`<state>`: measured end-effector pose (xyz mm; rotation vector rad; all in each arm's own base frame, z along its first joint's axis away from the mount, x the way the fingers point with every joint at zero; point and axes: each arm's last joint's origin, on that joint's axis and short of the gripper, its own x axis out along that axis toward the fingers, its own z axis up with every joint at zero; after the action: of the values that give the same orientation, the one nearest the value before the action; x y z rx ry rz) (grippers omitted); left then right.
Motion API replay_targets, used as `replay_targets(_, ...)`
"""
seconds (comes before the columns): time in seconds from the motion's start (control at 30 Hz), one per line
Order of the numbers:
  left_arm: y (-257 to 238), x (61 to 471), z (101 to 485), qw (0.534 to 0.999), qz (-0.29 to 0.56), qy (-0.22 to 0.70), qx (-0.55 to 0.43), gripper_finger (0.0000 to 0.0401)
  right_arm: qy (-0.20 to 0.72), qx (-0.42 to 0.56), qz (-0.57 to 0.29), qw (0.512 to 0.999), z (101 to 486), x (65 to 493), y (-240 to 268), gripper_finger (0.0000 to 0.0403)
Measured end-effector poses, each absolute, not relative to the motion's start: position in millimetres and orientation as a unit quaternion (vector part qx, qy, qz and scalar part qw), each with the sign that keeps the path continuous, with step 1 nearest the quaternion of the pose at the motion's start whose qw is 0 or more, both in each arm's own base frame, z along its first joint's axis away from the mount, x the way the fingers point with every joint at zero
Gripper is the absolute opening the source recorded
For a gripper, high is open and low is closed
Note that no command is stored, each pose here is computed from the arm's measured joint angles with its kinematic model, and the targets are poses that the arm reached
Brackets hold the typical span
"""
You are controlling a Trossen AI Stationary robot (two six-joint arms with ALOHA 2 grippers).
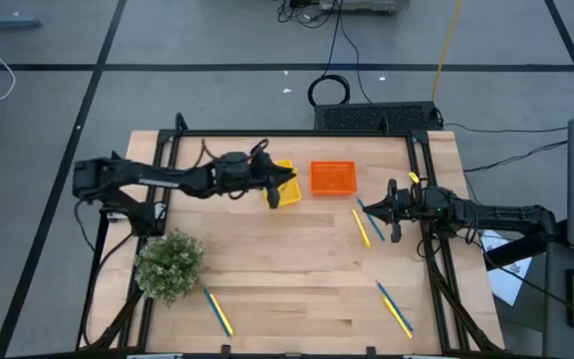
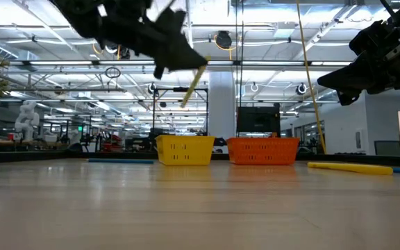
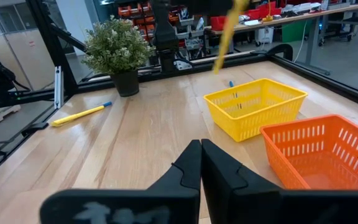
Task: Sort pens & pencils
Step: Put the top left yellow pen into the yellow basket
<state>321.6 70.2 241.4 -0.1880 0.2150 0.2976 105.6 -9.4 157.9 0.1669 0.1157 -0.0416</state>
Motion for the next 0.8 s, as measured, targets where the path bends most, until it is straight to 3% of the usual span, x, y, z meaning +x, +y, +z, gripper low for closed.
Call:
replay_targets(0.33,92.8,341.8,218.8,0.962,0.197,0.153,-0.116,0.0043,0.058,0.083,-0.021,0.995,158.0,105.6,-9.4,0.0)
replay_targets(0.6,96.6,337.2,208.4,0.931,0.285,0.205,-0.103,0.0043,0.058,0.083,-0.021,0.995,158.0,105.6,-9.4,0.0)
replay_targets(0.8,98.7,334.0,204.3,0.919,0.302,0.219,-0.127,0.0043,0.058,0.083,-0.021,0.995,157.9,105.6,-9.4,0.0)
